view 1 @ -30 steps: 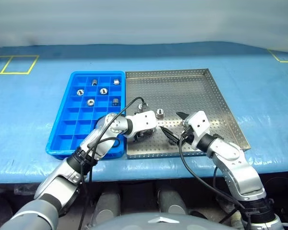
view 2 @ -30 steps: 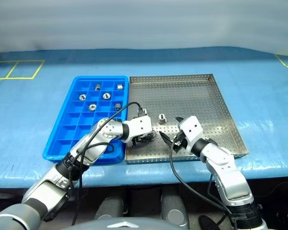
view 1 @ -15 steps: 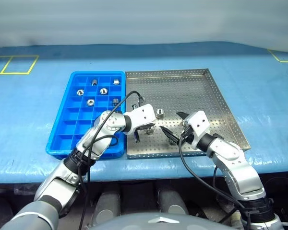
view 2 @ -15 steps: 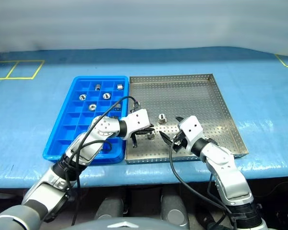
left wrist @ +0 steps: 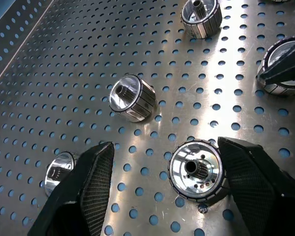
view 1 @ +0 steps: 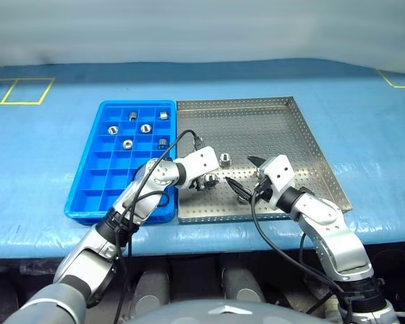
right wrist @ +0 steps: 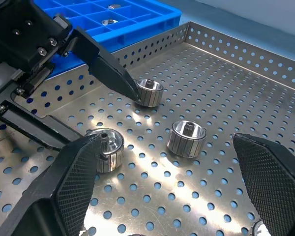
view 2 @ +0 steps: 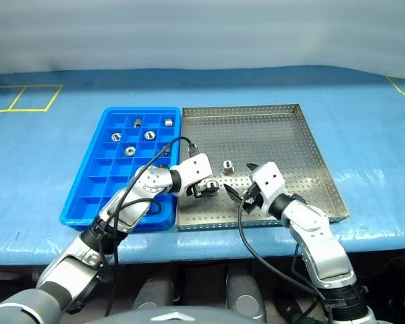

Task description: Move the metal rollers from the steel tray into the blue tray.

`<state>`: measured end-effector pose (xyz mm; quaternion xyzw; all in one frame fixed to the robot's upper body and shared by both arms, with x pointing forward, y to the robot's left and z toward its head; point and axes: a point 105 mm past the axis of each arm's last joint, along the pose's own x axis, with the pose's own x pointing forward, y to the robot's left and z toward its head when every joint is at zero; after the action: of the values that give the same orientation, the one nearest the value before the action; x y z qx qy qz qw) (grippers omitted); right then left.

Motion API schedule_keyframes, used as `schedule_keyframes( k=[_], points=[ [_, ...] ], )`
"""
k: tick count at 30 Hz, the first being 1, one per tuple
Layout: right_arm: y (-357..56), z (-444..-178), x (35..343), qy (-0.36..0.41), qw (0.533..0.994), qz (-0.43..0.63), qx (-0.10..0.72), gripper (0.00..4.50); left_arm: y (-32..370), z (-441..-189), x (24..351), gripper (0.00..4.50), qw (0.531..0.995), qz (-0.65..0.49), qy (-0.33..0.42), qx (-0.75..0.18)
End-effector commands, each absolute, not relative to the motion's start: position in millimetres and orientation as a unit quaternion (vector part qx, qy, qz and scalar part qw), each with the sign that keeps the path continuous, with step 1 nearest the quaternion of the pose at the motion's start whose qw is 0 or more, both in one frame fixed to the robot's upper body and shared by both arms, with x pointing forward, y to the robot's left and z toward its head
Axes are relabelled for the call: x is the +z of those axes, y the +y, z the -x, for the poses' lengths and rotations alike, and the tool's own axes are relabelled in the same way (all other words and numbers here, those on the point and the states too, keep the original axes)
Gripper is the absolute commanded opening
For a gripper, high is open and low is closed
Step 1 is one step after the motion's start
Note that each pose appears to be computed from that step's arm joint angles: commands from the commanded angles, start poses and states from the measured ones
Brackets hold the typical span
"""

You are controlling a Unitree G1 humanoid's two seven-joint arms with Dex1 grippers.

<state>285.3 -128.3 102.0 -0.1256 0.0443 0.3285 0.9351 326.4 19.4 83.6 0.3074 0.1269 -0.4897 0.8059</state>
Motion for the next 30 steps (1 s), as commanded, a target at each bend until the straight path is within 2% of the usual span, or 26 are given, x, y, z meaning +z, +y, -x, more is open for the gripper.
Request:
schedule_keyframes(
  k=[1,11,14,18,26,30],
  points=[
    [-127,-284,112,0.023,0.936,0.129,0.328,4.5,17,-324,79,3.66,0.799,-0.307,0.135,-0.498],
    [-127,-284,112,0.022,0.936,0.128,0.326,4.5,17,-320,65,3.66,0.788,-0.31,0.162,-0.506],
    [-127,-284,112,0.022,0.937,0.129,0.324,4.5,18,-322,66,3.08,0.793,-0.307,0.161,-0.501],
    [-128,-284,112,0.022,0.937,0.129,0.323,4.5,18,-323,67,1.76,0.795,-0.304,0.16,-0.5],
    [-128,-285,112,0.021,0.938,0.13,0.322,4.5,21,-322,67,1.71,0.792,-0.313,0.159,-0.5],
    [-128,-284,110,0.028,0.936,0.124,0.33,4.5,19,-316,79,1.71,0.794,-0.293,0.142,-0.514]
  ],
)
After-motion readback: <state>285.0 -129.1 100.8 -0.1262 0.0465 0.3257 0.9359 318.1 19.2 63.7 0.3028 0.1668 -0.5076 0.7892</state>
